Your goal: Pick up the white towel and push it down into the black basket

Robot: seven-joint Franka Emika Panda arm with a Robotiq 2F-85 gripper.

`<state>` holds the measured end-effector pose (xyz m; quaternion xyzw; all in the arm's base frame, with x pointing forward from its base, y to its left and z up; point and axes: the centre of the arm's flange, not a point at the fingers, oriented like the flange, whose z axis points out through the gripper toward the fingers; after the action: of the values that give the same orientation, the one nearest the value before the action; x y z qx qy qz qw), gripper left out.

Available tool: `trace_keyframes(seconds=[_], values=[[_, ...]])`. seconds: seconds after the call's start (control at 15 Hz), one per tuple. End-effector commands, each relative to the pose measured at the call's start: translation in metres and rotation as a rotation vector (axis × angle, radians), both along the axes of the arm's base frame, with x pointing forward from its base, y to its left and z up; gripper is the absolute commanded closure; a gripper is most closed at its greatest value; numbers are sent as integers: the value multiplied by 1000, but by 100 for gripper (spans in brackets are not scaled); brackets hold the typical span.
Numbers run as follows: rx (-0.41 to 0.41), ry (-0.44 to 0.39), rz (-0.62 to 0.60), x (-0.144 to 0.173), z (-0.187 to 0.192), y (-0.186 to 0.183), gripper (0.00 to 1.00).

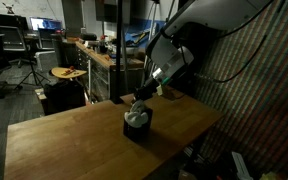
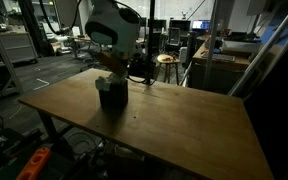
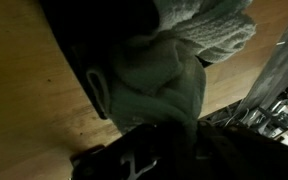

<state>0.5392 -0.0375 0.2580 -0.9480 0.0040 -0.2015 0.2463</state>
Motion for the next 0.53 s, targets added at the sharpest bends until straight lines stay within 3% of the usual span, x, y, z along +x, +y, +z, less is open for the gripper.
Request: trace_keyframes(seconds=[0.0,0.47], values=[[-5,-22,-3,-11,14,-1,97],[25,9,10,-25,-4,15,96]])
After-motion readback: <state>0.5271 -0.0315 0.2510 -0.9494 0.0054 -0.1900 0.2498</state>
